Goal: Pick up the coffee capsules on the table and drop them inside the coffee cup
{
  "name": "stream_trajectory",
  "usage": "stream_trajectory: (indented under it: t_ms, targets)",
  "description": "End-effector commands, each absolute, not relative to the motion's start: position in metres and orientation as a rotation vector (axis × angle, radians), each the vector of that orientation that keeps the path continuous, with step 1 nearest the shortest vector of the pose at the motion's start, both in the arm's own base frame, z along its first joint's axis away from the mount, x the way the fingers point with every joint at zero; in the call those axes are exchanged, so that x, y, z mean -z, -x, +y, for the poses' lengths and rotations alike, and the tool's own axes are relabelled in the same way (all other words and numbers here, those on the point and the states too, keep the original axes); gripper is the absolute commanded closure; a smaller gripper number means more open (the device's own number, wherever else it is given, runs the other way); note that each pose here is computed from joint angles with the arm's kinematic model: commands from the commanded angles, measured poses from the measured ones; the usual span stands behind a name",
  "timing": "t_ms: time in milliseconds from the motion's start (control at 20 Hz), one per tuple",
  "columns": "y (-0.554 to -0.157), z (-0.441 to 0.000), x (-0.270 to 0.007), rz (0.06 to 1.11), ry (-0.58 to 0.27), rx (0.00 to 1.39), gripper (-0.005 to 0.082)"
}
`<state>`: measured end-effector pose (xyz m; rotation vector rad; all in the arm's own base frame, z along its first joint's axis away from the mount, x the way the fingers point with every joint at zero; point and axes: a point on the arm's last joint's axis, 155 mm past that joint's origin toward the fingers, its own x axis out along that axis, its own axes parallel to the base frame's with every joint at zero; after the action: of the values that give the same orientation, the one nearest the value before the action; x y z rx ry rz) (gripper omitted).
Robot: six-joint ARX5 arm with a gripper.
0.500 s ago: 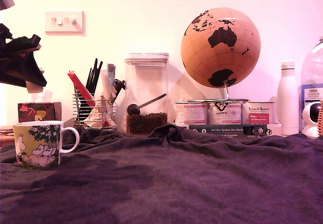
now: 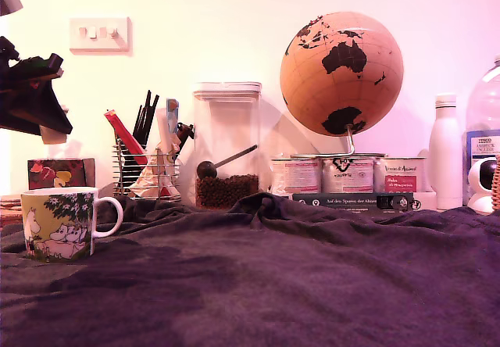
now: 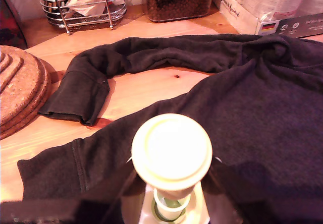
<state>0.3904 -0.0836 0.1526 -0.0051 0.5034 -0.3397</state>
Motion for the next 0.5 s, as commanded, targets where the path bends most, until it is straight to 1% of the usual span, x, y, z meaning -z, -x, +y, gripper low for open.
stream_trajectory:
  t_ms: [0, 150, 300, 450]
  targets:
    - [-0.386, -0.084, -0.141, 0.529, 0.003, 0.343, 0.0503]
    - [-0.387, -0.084, -0.131, 0.558, 0.006, 0.343, 0.0503]
    - [-0.392, -0.085, -0.110, 0.630, 0.010, 0.342, 0.0503]
    - [-0.397, -0.087, -0.095, 0.680, 0.013, 0.344, 0.0503]
